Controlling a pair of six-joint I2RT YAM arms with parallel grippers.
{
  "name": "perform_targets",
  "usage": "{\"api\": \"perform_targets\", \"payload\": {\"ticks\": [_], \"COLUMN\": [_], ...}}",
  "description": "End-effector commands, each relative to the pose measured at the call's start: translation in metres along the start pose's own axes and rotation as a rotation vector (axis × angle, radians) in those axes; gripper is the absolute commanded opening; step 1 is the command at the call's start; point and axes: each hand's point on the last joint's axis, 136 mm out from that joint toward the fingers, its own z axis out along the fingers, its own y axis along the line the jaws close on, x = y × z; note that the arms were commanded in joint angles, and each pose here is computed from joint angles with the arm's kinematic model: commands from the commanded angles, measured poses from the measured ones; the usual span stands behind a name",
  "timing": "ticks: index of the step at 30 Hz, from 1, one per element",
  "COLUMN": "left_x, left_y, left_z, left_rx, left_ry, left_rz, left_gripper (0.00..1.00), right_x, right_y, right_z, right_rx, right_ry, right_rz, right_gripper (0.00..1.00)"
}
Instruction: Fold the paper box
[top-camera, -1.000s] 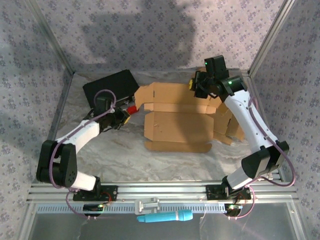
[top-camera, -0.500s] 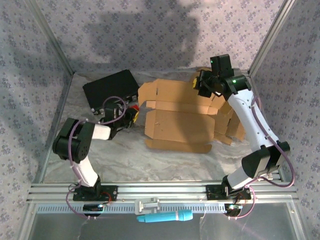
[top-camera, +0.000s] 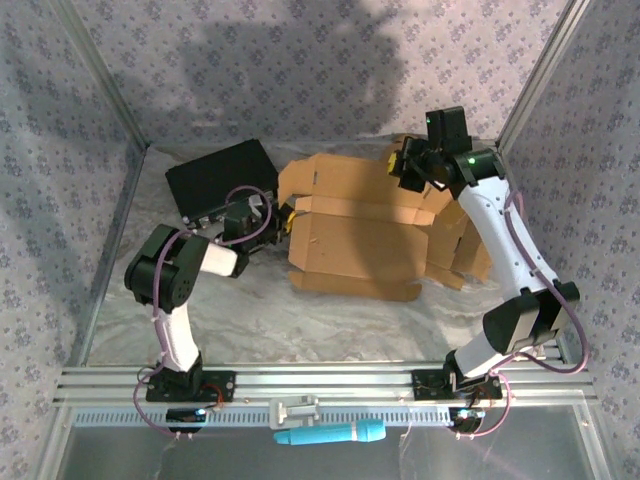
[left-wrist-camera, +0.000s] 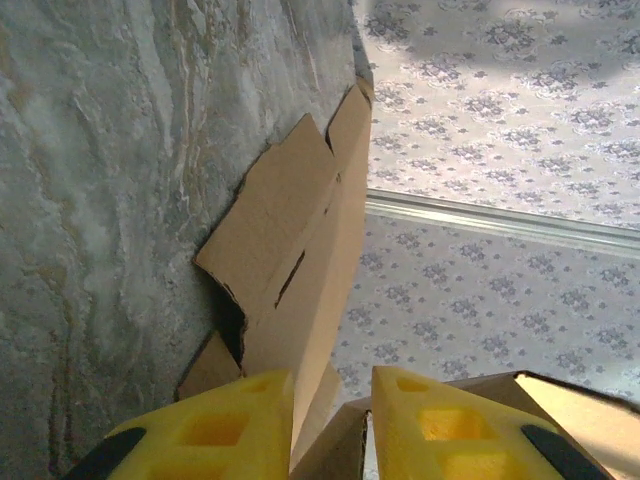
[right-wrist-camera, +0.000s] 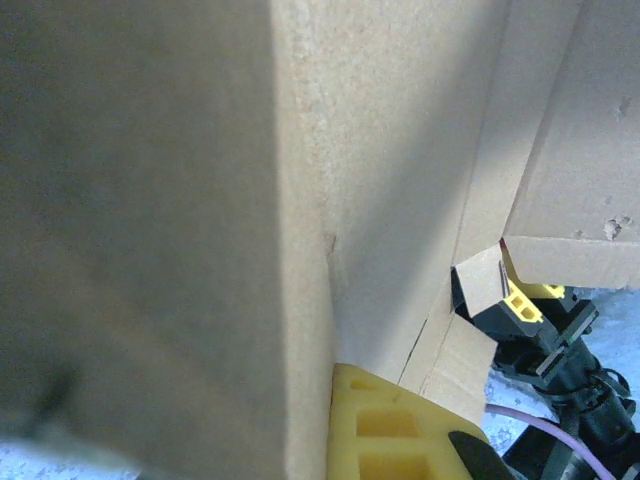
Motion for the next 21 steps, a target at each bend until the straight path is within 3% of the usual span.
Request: {"api": "perform_targets", "payload": {"ticks": [1, 8, 17, 21], "left_x": [0.007, 0.03, 0.05, 0.046], "left_y": [-0.024, -0.038, -0.022, -0.006], "left_z": [-0.001, 0.008, 0.005, -0.013], "left_rx": [0.097, 0.083, -0.067, -0.181], "left_ry": [0.02, 0.073, 0.09, 0.07], "left_rz": [0.027, 0.107, 0.222, 0.254], "left_gripper": [0.28, 0.35, 0.42, 0.43], "right_x": [0.001, -0.001, -0.002, -0.001], "right_y": [0.003, -0.004, -0.016, -0.025], "right_z": [0.002, 0.008, 0.011, 0.016], "right_rx": [-0.006, 0.02, 0.045, 0.062], "right_ry": [0.02, 0.033, 0.029, 0.028], "right_rz": [0.02, 0.029, 0.023, 0.006], "right_gripper": [0.0, 0.0, 0.0, 0.0]}}
